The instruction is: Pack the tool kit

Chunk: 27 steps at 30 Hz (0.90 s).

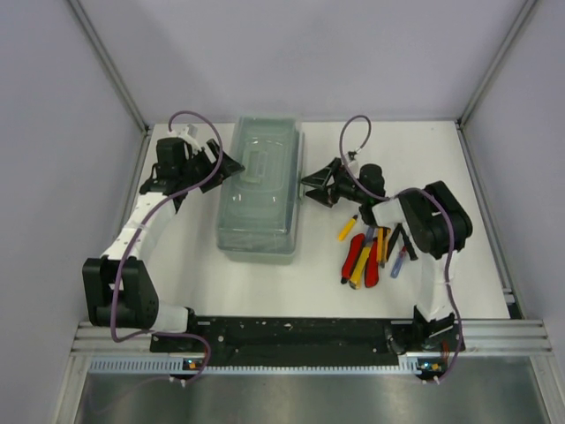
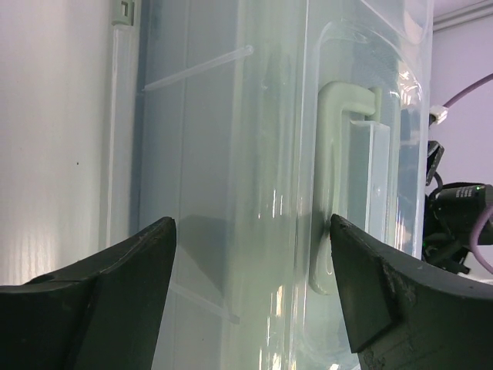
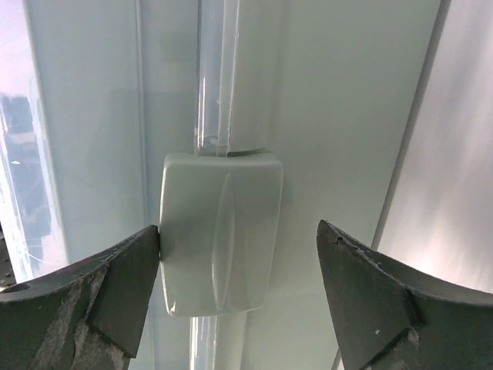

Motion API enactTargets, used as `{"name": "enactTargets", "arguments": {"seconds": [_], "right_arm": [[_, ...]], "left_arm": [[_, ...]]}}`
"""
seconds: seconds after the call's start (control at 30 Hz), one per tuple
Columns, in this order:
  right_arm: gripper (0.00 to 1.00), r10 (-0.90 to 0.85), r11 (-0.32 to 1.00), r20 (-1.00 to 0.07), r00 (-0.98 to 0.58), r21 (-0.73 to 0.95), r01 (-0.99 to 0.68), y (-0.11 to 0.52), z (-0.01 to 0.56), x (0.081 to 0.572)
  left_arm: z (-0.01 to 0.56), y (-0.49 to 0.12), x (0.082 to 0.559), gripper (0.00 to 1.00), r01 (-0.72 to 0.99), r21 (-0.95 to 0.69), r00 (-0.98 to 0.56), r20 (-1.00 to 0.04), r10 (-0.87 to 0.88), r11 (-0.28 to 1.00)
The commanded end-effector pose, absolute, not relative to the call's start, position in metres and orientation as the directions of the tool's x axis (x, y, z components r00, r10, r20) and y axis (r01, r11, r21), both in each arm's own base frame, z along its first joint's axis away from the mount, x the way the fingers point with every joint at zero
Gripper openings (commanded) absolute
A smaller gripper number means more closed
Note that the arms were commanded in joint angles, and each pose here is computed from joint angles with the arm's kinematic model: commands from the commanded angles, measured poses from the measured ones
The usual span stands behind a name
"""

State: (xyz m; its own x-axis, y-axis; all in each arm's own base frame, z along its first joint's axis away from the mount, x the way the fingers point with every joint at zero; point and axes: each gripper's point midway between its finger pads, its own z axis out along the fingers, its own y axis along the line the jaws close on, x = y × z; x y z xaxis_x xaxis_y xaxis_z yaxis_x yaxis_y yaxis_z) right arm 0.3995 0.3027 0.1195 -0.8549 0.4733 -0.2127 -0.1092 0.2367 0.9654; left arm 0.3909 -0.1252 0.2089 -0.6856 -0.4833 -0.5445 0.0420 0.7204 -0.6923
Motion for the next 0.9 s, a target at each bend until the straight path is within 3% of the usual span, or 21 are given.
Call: {"name": "enactTargets", "arguments": {"seconds": [0.0, 0.27, 0.57, 0.87], "right_arm": [[0.82, 0.365, 0.037, -0.236, -0.901, 0.970, -0.240, 0.339, 0.146, 0.370], [0.83, 0.337, -0.139, -0.288, -0.896, 0.926, -0.350, 0.347, 0.189, 0.356], [0.38, 0.248, -0.091, -0.315, -0.916, 0.934, -0.346, 0.370, 0.186, 0.347], [0.27, 0.281, 0.061, -0.351, -0.893, 0.935, -0.348, 0.370, 0.176, 0.357]], "left_arm": [[0.156, -0.159, 0.345, 0.81, -0.021, -0.720, -0.864, -0.336, -0.375, 0.694], [0.168, -0.173, 0.346, 0.83, 0.057, -0.759, -0.872, -0.354, -0.338, 0.649], [0.167, -0.193, 0.343, 0.81, 0.117, -0.762, -0.897, -0.357, -0.261, 0.637], [0.152, -0.196, 0.340, 0.79, 0.100, -0.731, -0.910, -0.341, -0.235, 0.675]]}}
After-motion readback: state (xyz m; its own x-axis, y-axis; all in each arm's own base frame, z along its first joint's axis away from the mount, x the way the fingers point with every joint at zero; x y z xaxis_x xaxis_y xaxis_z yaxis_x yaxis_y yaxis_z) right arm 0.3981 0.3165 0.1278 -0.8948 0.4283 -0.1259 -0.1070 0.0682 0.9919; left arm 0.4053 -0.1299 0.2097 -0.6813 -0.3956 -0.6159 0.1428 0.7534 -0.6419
